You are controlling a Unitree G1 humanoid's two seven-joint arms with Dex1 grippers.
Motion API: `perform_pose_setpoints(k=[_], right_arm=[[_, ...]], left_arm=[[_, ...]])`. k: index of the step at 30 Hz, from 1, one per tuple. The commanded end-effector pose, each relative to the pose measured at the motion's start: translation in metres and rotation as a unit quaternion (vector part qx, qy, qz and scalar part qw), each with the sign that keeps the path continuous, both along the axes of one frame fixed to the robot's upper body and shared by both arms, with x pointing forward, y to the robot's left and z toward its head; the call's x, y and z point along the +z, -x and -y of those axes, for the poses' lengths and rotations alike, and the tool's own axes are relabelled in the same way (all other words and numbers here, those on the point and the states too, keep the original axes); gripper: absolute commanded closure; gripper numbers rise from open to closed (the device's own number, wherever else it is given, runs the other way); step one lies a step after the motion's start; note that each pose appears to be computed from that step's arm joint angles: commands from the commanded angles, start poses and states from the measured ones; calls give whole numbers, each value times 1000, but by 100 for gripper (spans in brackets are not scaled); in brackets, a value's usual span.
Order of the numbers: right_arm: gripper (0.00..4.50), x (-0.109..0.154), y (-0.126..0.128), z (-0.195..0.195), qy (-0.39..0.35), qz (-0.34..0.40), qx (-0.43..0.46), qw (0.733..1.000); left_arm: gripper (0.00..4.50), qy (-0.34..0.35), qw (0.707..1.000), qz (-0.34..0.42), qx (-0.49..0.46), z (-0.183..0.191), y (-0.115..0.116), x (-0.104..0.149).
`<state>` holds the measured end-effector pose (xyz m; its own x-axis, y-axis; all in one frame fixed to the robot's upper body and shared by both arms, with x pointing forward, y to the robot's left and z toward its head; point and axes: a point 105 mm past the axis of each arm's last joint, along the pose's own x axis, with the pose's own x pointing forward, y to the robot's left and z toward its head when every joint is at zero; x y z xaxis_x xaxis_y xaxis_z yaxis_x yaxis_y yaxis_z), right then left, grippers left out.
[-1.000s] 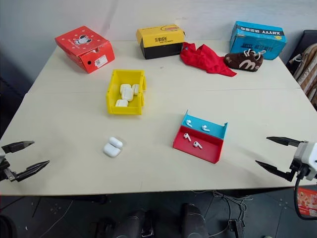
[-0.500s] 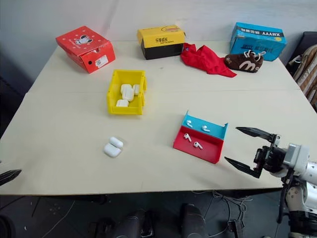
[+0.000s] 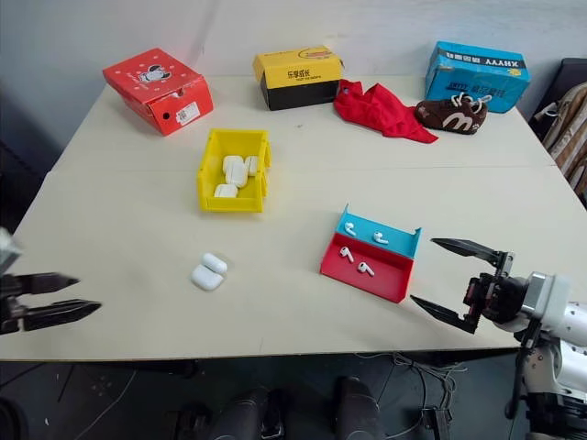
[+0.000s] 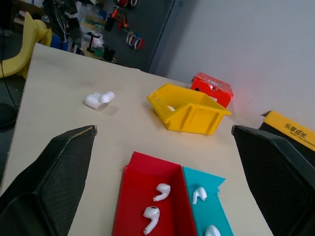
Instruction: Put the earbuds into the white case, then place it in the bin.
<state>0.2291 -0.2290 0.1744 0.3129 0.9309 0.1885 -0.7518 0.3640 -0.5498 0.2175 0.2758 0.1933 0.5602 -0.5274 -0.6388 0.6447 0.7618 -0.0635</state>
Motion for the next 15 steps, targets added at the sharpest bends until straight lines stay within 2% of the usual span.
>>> perform_pose_setpoints(k=[1,6,15], right_arm=[[0,6,6,-1,25,11,18,999],[0,6,7,-3,26,9,17,999],[0,8,6,-5,28,18,-12,999]], left_arm=[[1,-7,998,-48,-26,36,-1,-7],[1,-7,999,-51,4,58,-23,-12],[1,-63,997,-34,31,75,-58,-36]])
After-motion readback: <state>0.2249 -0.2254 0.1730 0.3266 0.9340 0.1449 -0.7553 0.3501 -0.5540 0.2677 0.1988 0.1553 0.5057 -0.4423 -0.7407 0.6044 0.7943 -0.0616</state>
